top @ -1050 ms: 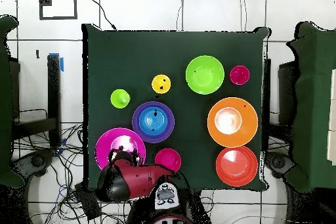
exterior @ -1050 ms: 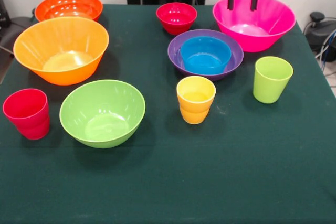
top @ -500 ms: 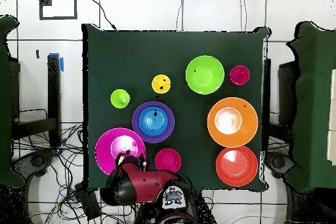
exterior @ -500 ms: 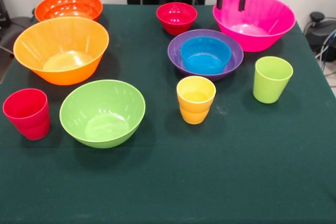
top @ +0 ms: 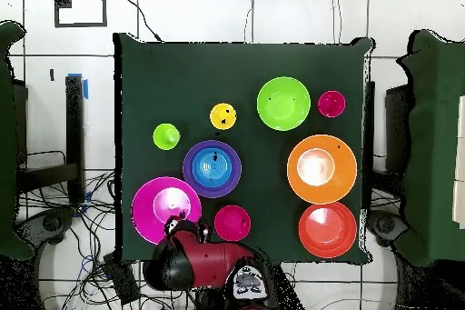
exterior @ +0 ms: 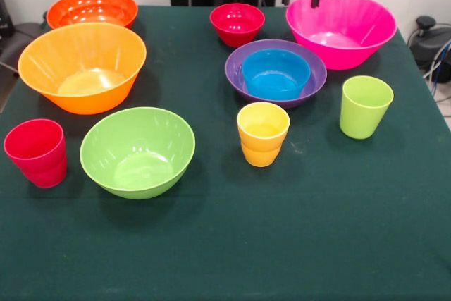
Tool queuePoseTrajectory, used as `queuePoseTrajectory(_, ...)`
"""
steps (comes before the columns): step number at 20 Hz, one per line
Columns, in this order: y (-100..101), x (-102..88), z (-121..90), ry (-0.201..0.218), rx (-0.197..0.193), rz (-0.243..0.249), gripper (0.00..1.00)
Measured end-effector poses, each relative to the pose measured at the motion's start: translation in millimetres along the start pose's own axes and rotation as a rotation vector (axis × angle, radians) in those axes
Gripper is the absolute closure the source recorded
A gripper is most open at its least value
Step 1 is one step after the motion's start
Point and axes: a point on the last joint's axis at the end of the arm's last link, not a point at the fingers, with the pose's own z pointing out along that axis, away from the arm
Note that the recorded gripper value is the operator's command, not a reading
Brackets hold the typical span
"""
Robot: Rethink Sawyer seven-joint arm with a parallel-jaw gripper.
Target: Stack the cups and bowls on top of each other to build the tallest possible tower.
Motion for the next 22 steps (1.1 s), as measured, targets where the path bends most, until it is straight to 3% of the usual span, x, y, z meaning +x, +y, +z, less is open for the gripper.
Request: queuePoseTrajectory(22,-26.5,41.0,43.8,0.039,0.03,0.017,0.0)
